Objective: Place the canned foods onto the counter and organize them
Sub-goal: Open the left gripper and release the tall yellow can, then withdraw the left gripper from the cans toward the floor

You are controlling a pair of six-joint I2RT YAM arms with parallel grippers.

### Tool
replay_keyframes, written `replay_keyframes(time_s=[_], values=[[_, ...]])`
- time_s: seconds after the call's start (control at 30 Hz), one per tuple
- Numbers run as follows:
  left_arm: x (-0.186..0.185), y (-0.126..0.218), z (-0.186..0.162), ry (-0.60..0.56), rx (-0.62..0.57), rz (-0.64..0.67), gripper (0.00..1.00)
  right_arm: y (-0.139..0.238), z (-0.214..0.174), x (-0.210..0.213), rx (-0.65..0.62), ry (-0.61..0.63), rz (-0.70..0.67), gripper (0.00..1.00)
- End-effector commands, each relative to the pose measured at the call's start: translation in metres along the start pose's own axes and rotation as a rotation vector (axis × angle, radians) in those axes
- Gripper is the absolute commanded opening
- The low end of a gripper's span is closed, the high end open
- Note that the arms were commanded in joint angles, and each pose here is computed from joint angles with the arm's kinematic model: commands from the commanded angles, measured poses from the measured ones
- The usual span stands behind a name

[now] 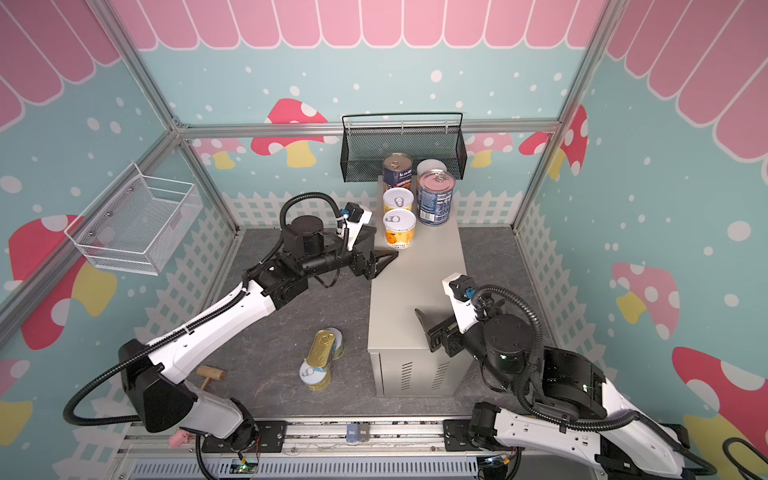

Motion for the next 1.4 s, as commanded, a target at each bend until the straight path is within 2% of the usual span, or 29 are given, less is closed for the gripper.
replay_keyframes(time_s=[0.0, 0.17, 0.43, 0.87, 1.37], values=[[0.010, 0.021, -0.002, 0.040, 0.045, 0.096, 0.99, 0.003, 0.004, -0.004, -0.036, -0.030, -0.030, 0.99], [0.025, 0.030, -0.005, 0.081, 0.071, 0.172, 0.99, 0.002, 0.004, -0.004, -0.035, -0.030, -0.041, 0.99], [0.037, 0.011, -0.014, 0.099, 0.114, 0.196, 0.99, 0.005, 0.003, -0.006, -0.035, -0.049, -0.030, 0.99], [0.049, -0.011, -0.023, 0.113, 0.157, 0.230, 0.99, 0.008, -0.001, -0.010, -0.028, -0.064, -0.031, 0.99], [0.051, -0.017, -0.026, 0.120, 0.169, 0.211, 0.99, 0.009, -0.001, -0.010, -0.031, -0.062, -0.032, 0.99]])
Point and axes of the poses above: each gripper's point midway between its finger pads, its own y axis back along the fingers, its own x axis along the line the jaws close on, z = x × y, the point moved 10 cm from there along y, back along the fingers, and after that the axes turned 14 degrees about -y, right-handed, at the moved point
